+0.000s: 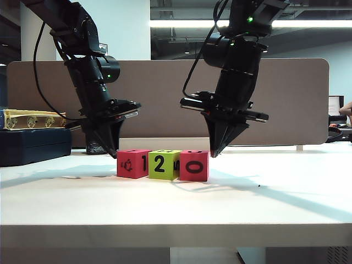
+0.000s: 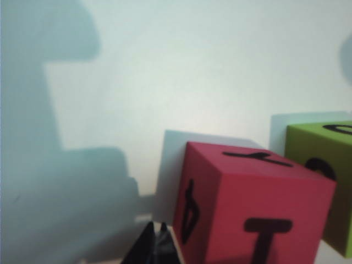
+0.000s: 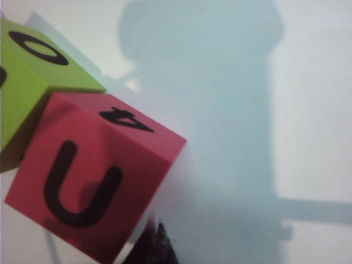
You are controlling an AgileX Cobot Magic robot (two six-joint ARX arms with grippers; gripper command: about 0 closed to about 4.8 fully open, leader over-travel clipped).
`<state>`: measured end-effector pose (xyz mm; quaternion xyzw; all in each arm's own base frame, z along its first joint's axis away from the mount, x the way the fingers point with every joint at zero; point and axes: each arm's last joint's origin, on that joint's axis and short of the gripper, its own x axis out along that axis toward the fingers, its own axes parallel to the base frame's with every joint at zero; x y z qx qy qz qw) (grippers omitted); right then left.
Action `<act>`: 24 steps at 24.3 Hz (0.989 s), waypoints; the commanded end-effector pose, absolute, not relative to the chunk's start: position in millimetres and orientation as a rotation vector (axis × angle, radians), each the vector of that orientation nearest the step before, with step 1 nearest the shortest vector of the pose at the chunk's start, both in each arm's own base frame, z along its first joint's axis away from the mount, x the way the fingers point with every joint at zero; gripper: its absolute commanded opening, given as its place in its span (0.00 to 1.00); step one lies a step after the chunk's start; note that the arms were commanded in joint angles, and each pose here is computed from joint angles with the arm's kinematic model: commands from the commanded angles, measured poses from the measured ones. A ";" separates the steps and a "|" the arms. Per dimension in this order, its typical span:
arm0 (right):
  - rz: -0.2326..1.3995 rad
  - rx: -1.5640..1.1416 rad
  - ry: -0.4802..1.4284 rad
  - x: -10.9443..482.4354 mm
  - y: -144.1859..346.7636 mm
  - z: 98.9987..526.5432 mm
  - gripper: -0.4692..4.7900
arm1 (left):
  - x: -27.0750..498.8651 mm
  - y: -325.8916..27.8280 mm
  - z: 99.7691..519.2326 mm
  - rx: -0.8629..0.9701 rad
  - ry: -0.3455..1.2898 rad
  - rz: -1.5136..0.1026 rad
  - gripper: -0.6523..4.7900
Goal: Select the appropriate blocks from the scattered letter blocks on the table and arrange them in a row to spell out "THU".
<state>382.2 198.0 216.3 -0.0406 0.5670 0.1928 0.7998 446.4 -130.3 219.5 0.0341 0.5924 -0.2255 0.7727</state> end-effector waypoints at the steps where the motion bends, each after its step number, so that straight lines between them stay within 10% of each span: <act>1: 0.433 -0.078 1.193 382.4 203.4 217.5 0.08 | 444.2 -143.0 220.4 0.080 1.265 -0.532 0.11; 24: 0.389 -0.205 1.209 380.3 198.3 214.7 0.08 | 417.8 -200.7 213.4 0.124 1.338 -0.672 0.11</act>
